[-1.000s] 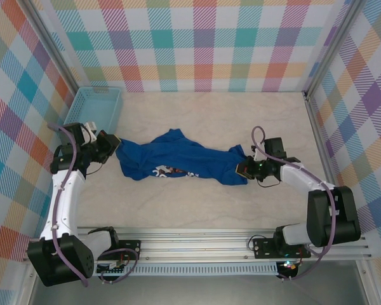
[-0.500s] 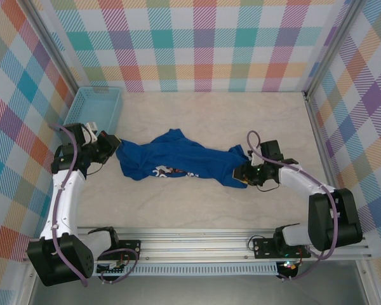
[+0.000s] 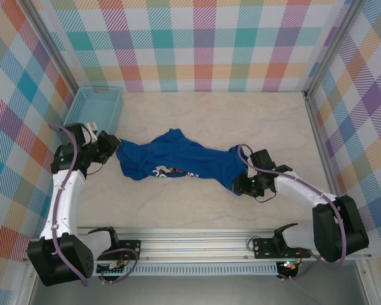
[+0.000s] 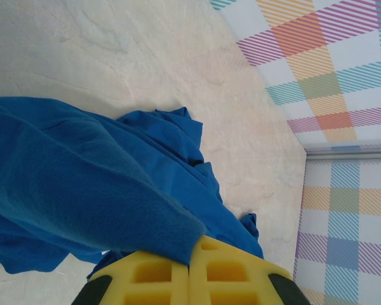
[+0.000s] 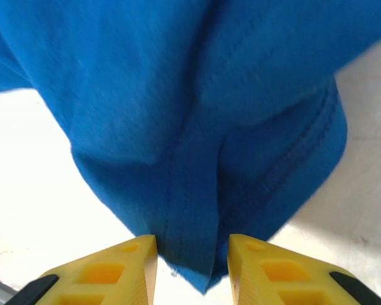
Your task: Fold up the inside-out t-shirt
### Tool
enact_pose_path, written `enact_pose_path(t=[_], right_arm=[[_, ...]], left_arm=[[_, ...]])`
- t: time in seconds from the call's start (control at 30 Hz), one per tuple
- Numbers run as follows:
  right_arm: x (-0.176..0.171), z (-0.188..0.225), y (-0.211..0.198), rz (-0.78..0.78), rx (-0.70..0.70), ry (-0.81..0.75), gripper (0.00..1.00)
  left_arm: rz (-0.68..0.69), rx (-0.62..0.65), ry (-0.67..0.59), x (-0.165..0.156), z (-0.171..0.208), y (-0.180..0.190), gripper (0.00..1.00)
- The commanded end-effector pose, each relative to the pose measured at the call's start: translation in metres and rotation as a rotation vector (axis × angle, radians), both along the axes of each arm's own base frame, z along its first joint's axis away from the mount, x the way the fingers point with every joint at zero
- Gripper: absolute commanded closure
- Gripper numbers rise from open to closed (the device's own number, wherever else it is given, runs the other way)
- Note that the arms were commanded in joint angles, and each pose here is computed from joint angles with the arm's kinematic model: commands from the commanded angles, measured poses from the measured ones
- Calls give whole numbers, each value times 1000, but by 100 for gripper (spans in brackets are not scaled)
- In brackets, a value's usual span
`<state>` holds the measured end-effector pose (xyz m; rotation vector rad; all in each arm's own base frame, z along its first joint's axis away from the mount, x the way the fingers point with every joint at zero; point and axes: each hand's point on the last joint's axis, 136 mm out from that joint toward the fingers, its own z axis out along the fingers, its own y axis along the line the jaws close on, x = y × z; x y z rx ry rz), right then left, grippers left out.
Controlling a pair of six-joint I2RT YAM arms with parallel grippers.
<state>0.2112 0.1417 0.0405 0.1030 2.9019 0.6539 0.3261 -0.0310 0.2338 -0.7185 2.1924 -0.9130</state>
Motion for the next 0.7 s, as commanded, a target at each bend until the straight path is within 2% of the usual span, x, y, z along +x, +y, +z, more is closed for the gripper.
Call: enact_pose_path(t=[0.0, 0.17, 0.37, 0.57, 0.67], right_arm=[[-8, 8, -10, -25, -69, -17, 62], [-20, 22, -18, -9, -232, -46, 56], [-23, 27, -12, 129, -497, -109, 57], [-9, 27, 8, 284, -665, -169, 57], [-5, 19, 15, 330, -697, -148, 57]], left_arm=[[-27, 17, -54, 3, 16, -4, 100], [-34, 21, -53, 4, 15, -5, 100], [-42, 20, -57, 5, 16, -6, 100], [-55, 22, -62, 5, 19, -7, 100], [-56, 27, -66, 4, 20, -7, 100]])
